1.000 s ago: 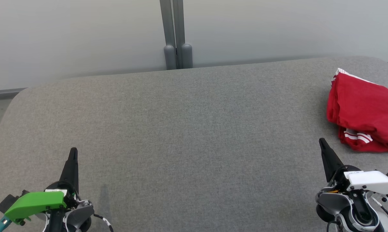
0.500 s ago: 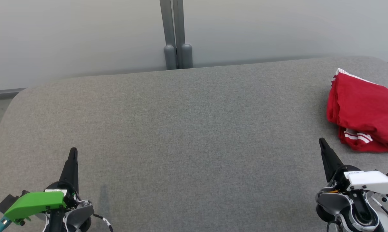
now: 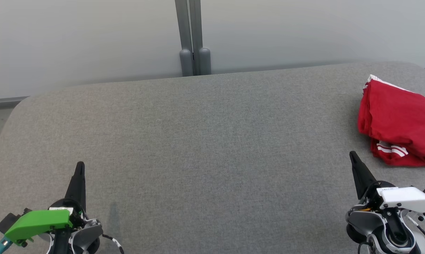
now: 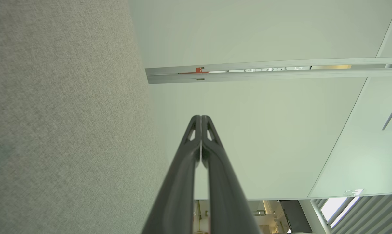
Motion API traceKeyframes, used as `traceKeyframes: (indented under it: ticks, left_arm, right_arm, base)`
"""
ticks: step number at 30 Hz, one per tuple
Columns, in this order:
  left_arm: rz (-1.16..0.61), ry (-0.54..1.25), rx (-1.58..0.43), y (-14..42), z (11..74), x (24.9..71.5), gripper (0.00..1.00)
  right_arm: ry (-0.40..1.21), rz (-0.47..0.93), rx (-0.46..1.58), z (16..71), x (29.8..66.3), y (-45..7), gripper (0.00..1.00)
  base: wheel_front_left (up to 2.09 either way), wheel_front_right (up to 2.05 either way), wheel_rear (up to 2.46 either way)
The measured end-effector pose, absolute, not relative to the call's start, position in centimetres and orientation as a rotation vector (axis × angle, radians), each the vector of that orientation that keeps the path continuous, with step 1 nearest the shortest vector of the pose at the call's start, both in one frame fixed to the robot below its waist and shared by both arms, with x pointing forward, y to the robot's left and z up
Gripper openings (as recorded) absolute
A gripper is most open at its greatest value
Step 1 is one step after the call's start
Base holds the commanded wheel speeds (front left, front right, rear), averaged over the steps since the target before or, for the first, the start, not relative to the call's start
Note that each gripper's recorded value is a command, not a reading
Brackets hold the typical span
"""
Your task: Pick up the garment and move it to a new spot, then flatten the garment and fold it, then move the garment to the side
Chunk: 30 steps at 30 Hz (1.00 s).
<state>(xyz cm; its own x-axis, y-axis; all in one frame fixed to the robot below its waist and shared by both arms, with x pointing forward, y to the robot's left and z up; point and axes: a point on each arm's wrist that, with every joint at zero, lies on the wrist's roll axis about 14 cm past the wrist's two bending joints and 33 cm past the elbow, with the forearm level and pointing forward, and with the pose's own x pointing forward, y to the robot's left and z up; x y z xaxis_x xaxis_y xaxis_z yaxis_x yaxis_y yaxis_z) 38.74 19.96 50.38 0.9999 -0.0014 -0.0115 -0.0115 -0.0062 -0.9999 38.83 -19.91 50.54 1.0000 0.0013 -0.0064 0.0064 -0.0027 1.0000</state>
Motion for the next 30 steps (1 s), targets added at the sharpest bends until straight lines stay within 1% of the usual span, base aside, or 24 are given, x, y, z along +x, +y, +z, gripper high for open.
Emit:
traceKeyframes:
  ticks: [30]
  left_arm:
    - [0.009,0.009,-1.577,19.99,50.38,38.74,0.00]
  right_arm:
    - [0.006,-0.004,1.573,50.54,38.83,-19.91,0.00]
  base:
    - [0.00,0.00,0.00]
